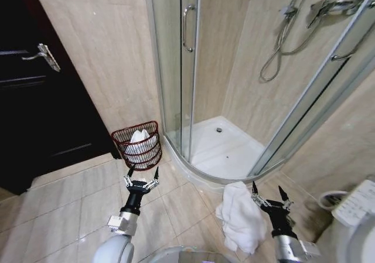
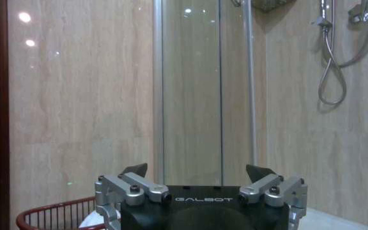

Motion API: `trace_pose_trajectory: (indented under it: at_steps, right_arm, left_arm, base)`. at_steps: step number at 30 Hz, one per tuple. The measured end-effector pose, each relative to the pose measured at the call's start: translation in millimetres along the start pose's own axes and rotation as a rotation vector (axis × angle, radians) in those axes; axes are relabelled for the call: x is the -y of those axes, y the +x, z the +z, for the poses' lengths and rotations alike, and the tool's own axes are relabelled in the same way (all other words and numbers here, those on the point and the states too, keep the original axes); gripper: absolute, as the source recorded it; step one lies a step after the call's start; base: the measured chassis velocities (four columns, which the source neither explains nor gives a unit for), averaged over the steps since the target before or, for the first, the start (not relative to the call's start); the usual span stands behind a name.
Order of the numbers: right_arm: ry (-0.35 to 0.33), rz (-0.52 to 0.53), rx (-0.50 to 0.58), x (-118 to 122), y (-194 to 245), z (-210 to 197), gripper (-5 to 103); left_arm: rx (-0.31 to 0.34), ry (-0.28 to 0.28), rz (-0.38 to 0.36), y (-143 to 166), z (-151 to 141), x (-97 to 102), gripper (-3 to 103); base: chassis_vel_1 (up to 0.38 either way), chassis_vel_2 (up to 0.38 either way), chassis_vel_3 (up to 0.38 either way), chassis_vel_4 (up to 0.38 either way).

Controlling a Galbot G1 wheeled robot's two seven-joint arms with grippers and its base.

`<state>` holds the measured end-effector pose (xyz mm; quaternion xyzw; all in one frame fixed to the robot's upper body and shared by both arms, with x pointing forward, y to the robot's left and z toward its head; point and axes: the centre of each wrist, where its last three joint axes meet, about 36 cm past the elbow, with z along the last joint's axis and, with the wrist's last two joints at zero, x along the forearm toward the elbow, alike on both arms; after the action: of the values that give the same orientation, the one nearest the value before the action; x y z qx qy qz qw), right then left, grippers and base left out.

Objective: Discard the used towel into the hamper.

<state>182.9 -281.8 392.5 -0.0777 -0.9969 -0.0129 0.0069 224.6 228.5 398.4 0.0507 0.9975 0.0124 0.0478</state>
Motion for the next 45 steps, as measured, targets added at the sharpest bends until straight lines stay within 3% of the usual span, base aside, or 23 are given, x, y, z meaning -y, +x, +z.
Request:
trace_pose_trajectory:
  at_steps: [18, 45]
  right_arm:
    - [0.014, 0.007, 0.002, 0, -2, 3, 100]
    - [0.02, 0.009, 0.003, -8, -1, 2, 100]
  left_arm:
    - [-0.007, 0.0, -0.012, 4, 10, 0.3, 100]
    - [0.013, -0.006, -0.049, 10, 17, -14.5, 100]
  base:
    - [0.003, 0.001, -0.007, -0.006]
    - [-0.015, -0.013, -0.02, -0.016]
